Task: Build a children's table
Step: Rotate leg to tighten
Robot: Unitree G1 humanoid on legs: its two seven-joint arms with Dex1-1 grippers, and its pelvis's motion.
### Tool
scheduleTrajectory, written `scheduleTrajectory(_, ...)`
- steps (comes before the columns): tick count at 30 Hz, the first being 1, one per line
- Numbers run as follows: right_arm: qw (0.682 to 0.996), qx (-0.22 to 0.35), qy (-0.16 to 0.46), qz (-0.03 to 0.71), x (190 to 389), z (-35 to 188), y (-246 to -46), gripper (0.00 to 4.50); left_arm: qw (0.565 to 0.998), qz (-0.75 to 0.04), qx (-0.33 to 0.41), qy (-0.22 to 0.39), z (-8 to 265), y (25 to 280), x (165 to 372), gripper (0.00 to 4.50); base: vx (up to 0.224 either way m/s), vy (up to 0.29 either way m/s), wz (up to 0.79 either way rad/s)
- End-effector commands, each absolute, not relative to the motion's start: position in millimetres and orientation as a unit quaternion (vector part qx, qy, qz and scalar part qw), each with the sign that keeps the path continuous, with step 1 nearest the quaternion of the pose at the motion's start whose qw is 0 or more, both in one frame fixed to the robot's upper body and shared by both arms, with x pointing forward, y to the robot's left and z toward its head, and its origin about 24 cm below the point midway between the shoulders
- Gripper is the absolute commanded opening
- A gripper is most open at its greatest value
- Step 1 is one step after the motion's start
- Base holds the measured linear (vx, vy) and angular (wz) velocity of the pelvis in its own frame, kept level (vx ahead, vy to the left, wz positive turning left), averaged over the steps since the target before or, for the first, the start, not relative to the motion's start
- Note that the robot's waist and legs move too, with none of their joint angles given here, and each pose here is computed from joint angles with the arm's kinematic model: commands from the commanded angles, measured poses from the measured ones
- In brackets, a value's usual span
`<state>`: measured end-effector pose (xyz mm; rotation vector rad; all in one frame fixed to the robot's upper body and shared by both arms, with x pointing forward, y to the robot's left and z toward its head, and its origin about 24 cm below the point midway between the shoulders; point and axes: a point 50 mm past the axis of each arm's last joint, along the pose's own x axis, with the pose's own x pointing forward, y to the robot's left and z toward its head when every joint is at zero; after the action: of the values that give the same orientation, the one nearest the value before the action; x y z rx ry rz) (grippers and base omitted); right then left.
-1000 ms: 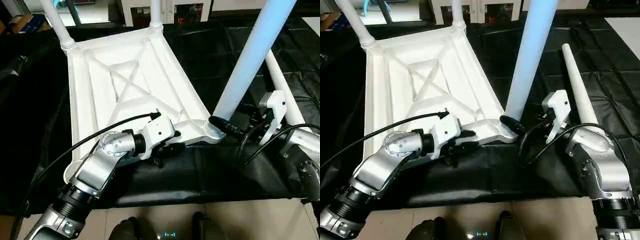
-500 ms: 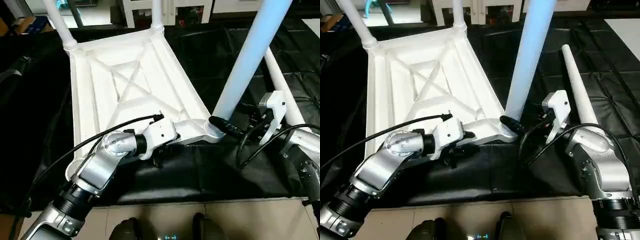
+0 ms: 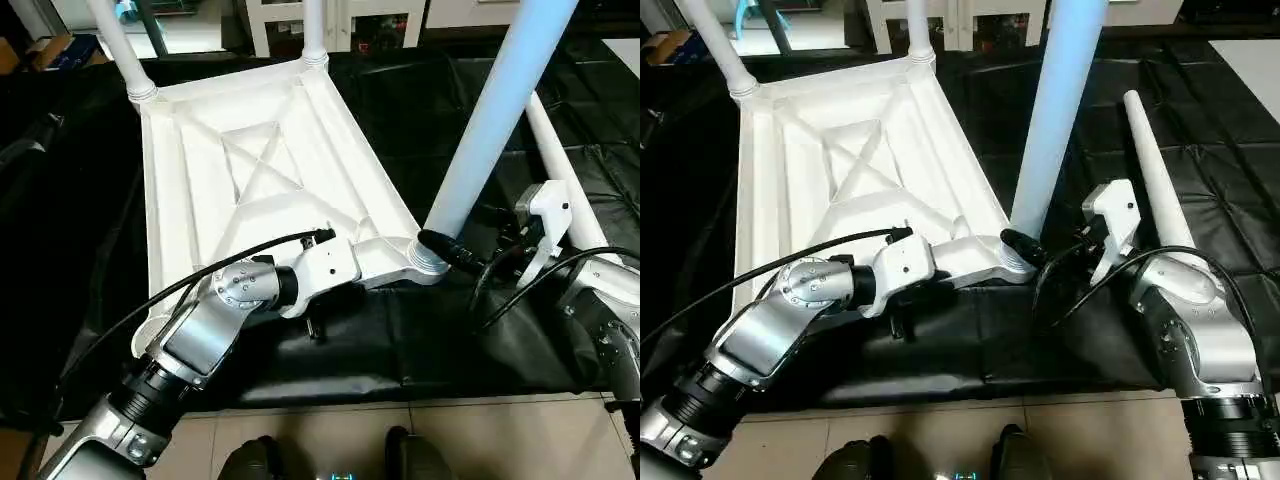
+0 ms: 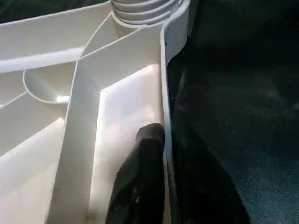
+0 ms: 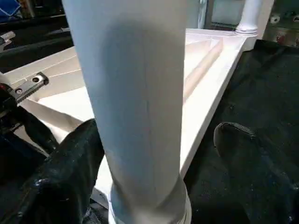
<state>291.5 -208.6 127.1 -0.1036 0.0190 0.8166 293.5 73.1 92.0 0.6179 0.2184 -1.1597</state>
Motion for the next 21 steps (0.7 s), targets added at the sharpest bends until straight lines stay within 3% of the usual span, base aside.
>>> scheduleTrajectory(1,0.915,-0.055,0.002,0.399,291.0,131,-209.9,4.02,0.781,-0.527,0.293,0.162,69,84,291,0.07,0.000,0.000,0.00)
scheduleTrajectory(13,0.901,-0.056,0.029,0.429,294.9,121,-203.3,4.02,0.779,-0.533,0.290,0.161,70,84,288,0.07,0.000,0.000,0.00)
scheduleTrajectory(21,0.894,-0.035,0.032,0.446,301.3,117,-193.7,3.44,0.781,-0.530,0.288,0.162,70,86,288,0.00,0.000,0.000,0.00)
